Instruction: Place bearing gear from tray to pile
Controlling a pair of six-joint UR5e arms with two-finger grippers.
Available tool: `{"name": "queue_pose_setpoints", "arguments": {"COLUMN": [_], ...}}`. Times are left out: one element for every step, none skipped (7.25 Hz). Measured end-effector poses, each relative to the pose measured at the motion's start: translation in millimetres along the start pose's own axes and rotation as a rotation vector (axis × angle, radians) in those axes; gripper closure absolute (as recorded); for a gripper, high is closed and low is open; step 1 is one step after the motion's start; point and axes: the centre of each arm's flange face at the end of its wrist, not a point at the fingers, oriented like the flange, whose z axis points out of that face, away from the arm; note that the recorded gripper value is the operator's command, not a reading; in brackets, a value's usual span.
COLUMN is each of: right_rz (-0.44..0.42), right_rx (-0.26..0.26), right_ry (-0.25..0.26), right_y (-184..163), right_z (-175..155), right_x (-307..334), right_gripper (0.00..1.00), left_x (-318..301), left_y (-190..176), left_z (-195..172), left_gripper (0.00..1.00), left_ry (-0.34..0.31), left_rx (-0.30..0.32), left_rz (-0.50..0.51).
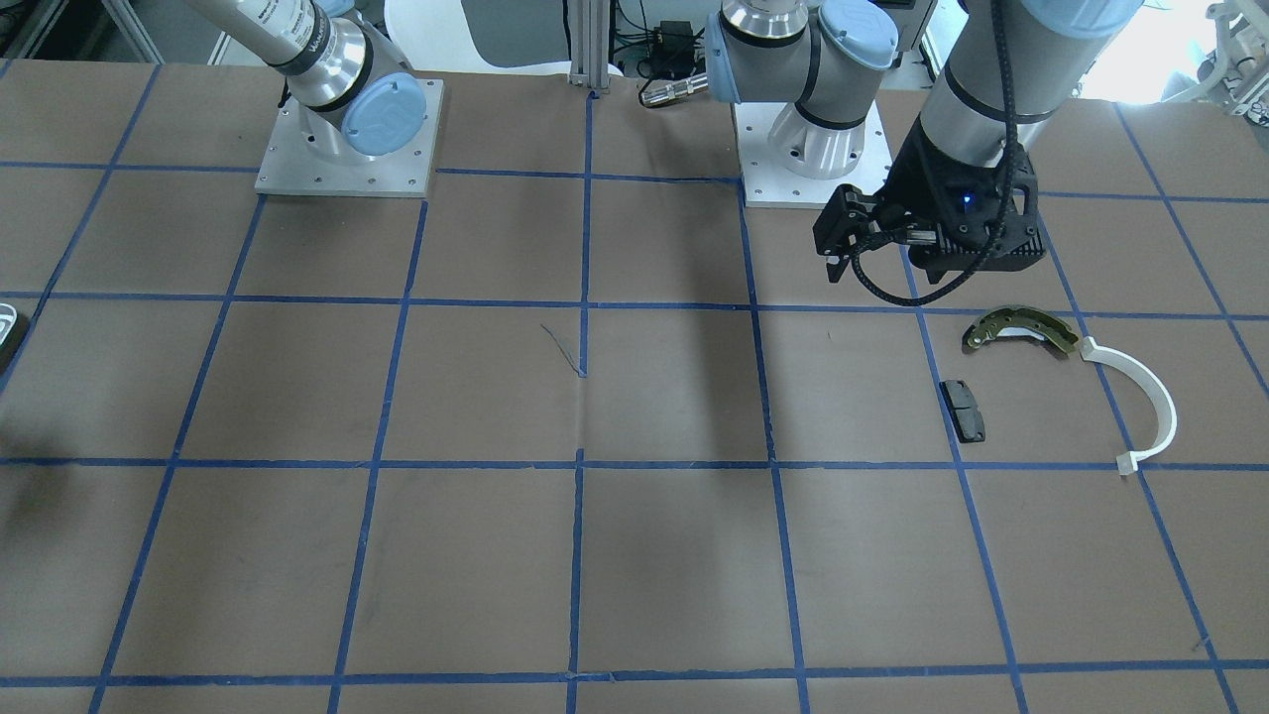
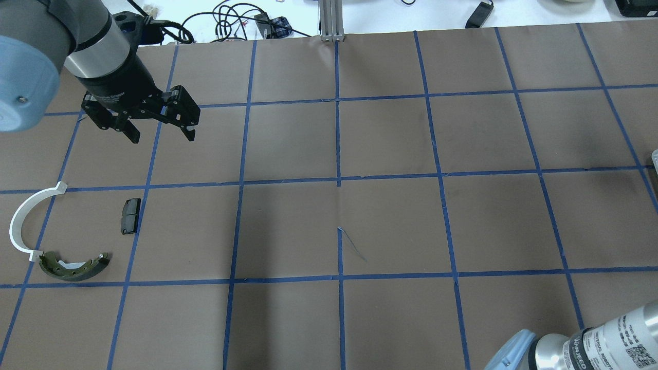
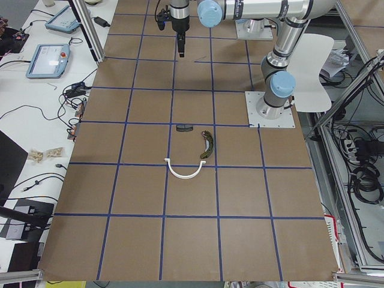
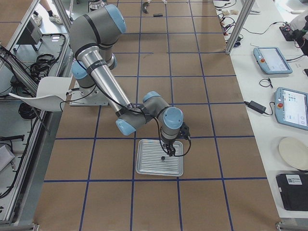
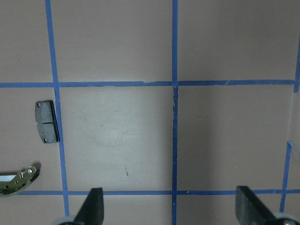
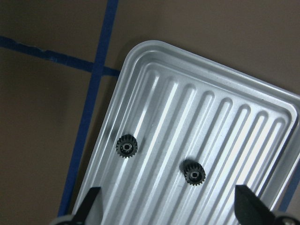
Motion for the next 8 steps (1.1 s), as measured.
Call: {"name": "queue_pose_setpoints", "arguments": {"right_rz": [-0.02, -0.028, -0.026, -0.015, -0.001, 0.009, 0.013, 0.013], "right_rx": [-0.003, -0.006, -0.009, -0.007, -0.003, -0.003, -0.003, -0.004], "right_ry": [-0.008, -0.02, -0.035, -0.035, -0.024, -0.02, -0.019, -0.021], "right_y": [3, 8, 12, 13, 14, 15, 15, 15], "right_z": [11, 24, 37, 48, 56, 60, 62, 63], "right_x": [9, 18, 23, 25, 24, 23, 22, 21], "right_gripper": [0.0, 0.0, 0.0, 0.0, 0.0, 0.0, 0.0, 0.0], "left_x": [0, 0, 1, 1, 1, 1, 1, 1], "left_y": [0, 0, 0, 1, 1, 2, 3, 4], "left_z": [0, 0, 0, 0, 0, 1, 3, 6], "left_gripper": [0.0, 0.0, 0.0, 0.0, 0.0, 0.0, 0.0, 0.0], "left_ry": [0.0, 0.0, 0.001, 0.001, 0.001, 0.001, 0.001, 0.001], "left_rx": [0.001, 0.002, 0.001, -0.001, -0.004, -0.006, -0.011, -0.015], "left_rz": [0.0, 0.001, 0.001, 0.001, 0.001, 0.001, 0.002, 0.002]}}
